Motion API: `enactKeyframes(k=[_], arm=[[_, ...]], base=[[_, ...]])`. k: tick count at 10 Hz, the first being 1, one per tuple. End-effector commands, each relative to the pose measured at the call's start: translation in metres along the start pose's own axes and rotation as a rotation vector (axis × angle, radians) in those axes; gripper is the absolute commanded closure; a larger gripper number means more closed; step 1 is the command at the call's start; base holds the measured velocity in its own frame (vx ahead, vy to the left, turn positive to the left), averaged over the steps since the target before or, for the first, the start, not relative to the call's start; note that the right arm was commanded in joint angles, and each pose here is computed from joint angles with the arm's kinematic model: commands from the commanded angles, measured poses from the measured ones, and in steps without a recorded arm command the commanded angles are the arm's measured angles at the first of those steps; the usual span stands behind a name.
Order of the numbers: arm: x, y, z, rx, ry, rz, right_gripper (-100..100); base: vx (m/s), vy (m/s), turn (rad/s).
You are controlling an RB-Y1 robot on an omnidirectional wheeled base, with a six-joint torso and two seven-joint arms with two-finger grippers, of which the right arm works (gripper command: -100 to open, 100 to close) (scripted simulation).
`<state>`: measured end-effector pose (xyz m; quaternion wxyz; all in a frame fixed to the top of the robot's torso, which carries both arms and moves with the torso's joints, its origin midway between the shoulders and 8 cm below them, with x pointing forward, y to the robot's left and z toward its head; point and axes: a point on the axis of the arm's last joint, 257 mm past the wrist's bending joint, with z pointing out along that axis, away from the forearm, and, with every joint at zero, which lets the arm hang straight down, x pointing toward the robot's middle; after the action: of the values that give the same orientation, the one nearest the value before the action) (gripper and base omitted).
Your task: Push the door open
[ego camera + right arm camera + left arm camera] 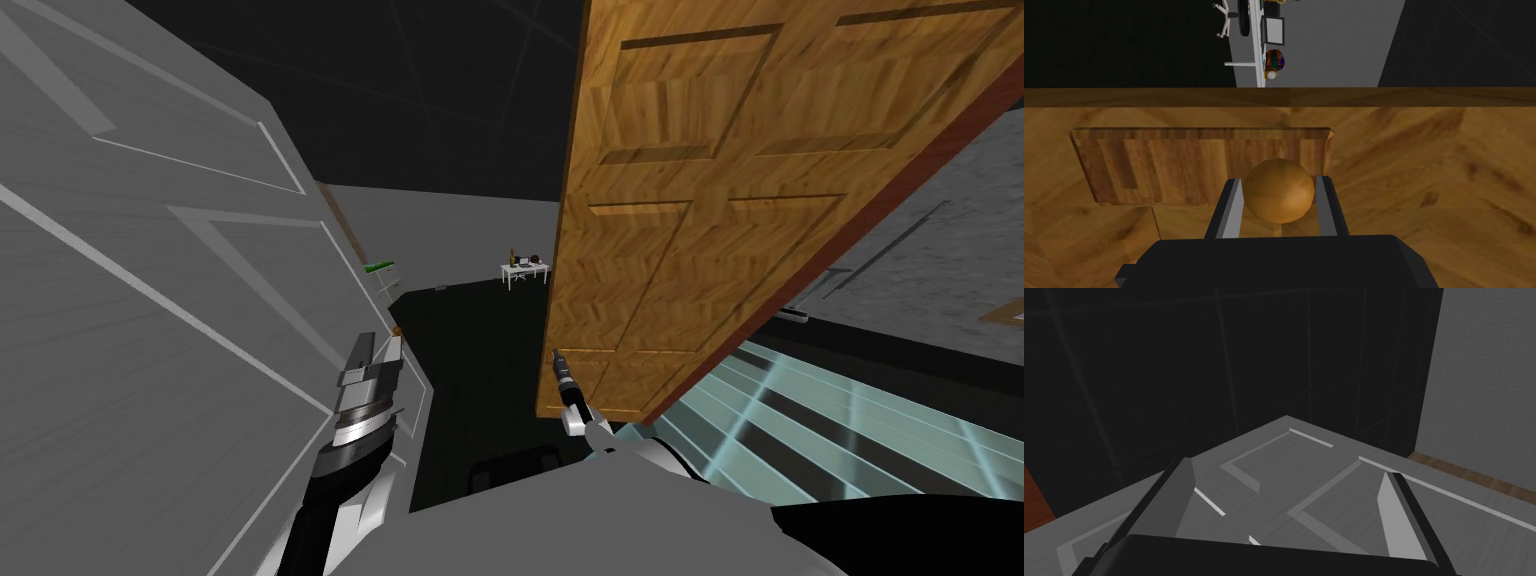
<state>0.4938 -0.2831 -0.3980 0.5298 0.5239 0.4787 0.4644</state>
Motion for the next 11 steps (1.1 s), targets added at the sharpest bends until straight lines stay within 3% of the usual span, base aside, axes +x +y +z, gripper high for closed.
enactKeyframes(k=[1, 2, 3, 6, 7, 8, 11], arm=[[-0.022, 0.006, 0.004, -0.013, -0.039, -0.002, 100], [-0.021, 0.017, 0.01, -0.042, -0.038, 0.0, 100], [-0.022, 0.006, 0.004, -0.013, -0.039, -0.002, 100], [-0.022, 0.006, 0.004, -0.013, -0.039, -0.002, 100], [-0.035, 0.006, 0.0035, -0.012, -0.07, -0.002, 100], [-0.036, -0.001, -0.0003, 0.006, -0.071, -0.003, 100], [-0.046, 0.006, 0.0029, -0.011, -0.094, -0.001, 100]], base=[[0.117, 0.019, -0.042], [0.132, 0.034, -0.069], [0.076, 0.018, 0.001], [0.014, 0.004, -0.002], [0.108, 0.031, -0.08], [0.159, 0.049, -0.051], [0.111, 0.031, -0.03]])
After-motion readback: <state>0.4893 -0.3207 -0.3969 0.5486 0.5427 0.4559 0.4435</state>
